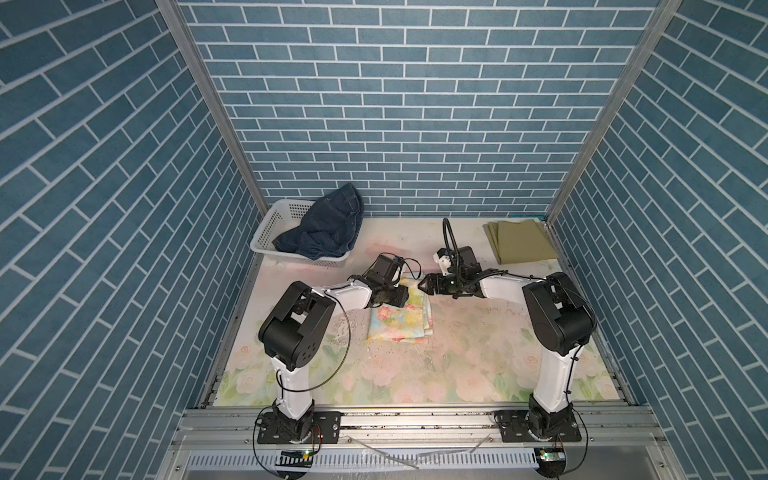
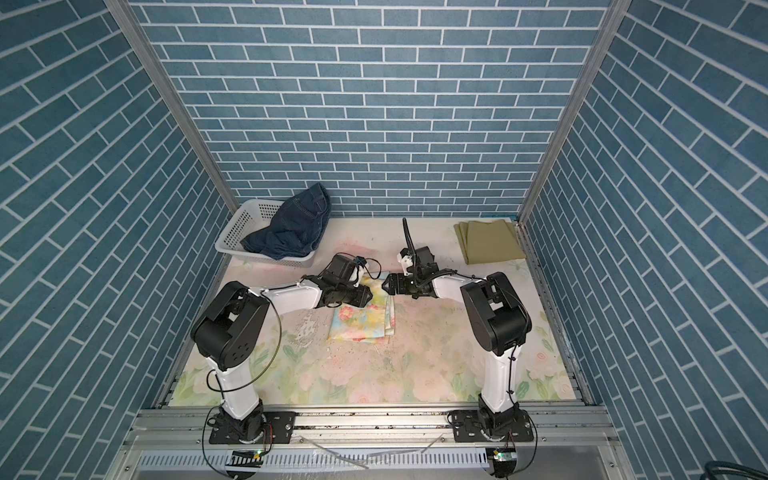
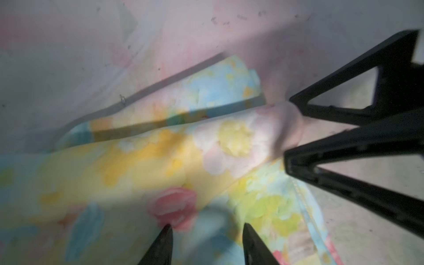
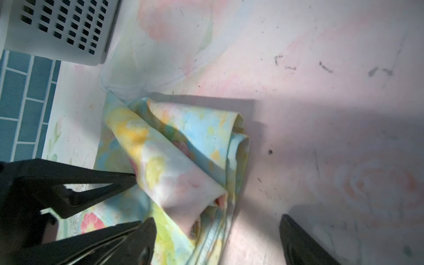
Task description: Fold and stack the skirts
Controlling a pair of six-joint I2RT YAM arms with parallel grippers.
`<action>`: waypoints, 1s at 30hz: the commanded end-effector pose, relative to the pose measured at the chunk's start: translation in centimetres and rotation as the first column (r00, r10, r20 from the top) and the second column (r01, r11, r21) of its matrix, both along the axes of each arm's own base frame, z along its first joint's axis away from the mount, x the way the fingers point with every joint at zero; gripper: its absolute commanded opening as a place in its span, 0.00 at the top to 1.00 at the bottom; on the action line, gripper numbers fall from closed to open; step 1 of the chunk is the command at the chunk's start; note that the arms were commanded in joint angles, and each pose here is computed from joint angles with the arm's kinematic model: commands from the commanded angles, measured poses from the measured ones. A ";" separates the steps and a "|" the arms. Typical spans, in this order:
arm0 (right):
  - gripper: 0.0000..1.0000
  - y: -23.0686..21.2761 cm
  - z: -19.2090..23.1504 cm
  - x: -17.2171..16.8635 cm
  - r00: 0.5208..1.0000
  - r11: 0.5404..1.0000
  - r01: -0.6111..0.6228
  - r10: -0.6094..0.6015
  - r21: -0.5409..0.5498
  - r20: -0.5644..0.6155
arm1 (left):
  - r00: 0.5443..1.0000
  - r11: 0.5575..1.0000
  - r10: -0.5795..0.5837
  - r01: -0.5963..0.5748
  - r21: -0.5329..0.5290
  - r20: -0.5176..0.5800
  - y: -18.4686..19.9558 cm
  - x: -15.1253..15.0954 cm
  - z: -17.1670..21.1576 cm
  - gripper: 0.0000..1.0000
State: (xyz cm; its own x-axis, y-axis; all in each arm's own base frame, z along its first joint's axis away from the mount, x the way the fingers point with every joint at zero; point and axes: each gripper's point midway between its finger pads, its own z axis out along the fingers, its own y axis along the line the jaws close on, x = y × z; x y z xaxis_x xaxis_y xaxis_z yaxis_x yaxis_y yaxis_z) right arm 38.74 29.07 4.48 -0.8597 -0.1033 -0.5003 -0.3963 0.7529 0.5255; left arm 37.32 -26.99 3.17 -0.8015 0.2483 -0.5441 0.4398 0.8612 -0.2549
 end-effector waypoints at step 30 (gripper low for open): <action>0.45 2.0 -9.2 -5.0 0.973 0.990 -0.080 0.052 -0.118 -0.223 | 0.999 1.000 0.005 -0.006 -0.009 -0.047 -0.9 0.6 -2.1 0.59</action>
State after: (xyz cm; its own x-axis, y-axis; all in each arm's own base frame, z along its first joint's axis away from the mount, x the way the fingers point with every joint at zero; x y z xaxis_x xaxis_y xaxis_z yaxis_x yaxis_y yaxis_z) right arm 39.86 32.88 3.31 -0.8231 -0.1213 -0.5548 -0.4558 0.7238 0.5181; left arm 38.77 -27.99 3.20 -0.7931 0.2275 -0.5650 0.4378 0.8579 -0.2690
